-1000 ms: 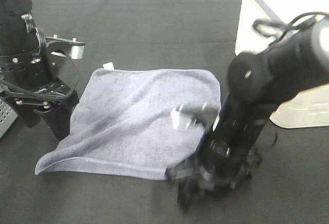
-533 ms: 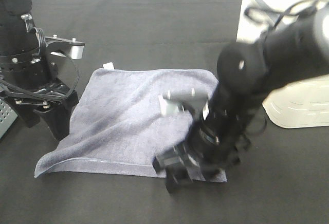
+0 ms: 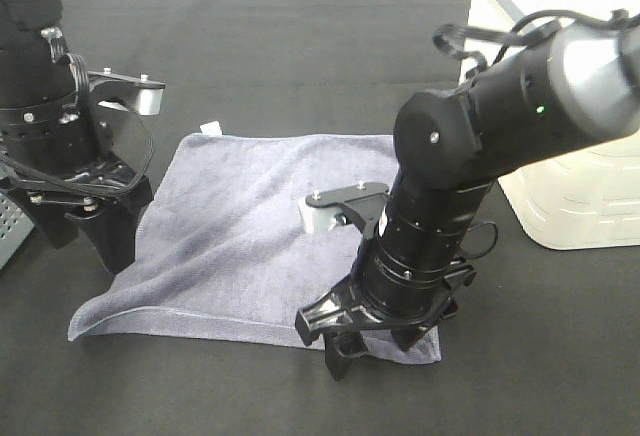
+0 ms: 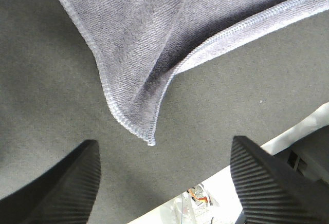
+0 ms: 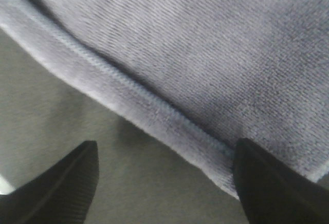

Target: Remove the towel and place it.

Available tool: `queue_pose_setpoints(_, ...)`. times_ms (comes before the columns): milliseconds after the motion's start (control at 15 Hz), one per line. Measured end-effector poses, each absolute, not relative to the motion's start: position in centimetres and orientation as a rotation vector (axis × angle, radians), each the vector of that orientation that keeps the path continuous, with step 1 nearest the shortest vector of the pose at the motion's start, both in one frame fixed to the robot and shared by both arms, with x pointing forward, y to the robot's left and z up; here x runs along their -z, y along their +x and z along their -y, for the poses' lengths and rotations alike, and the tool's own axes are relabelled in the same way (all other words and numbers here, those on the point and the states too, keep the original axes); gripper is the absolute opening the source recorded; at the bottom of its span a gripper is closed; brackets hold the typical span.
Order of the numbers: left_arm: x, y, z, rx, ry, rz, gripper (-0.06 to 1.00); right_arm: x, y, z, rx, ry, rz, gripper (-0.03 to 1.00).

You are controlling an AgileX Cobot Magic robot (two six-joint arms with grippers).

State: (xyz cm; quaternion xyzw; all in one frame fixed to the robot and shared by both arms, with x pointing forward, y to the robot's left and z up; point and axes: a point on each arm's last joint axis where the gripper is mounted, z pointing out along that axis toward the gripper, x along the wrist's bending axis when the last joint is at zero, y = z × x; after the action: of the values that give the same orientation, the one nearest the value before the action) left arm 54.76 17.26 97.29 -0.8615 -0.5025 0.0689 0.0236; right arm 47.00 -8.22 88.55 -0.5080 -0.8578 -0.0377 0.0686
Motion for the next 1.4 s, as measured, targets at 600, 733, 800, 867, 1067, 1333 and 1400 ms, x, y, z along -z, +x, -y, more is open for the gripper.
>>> queue_pose_setpoints(600,-97.3,54.8,-17.3,-0.213,-2.667,1.555,0.67,-91.6,45.7,8.7,0.071,-1.483,2.547,0.63)
queue_pose_setpoints(733,-97.3,54.8,-17.3,-0.213,-2.667,1.555,0.67,-92.7,46.7,8.3,0.228,-1.488,2.62,0.63)
queue_pose_setpoints(800,-97.3,54.8,-17.3,-0.214,-2.667,1.556,0.67,-91.7,47.7,7.6,0.213,-1.475,2.636,0.63)
queue_pose_setpoints(867,-97.3,54.8,-17.3,-0.214,-2.667,1.556,0.67,-90.9,48.1,7.2,0.186,-1.472,2.636,0.63)
queue_pose_setpoints(1067,-97.3,54.8,-17.3,-0.214,-2.667,1.556,0.67,-88.9,48.2,7.1,0.077,-1.459,2.619,0.63)
queue_pose_setpoints(1333,-97.3,54.8,-17.3,-0.214,-2.667,1.555,0.67,-88.4,47.6,7.5,-0.036,-1.438,2.583,0.63)
queue_pose_setpoints(1400,-97.3,54.8,-17.3,-0.214,-2.67,1.551,0.67,-88.2,47.3,7.7,-0.066,-1.435,2.57,0.63)
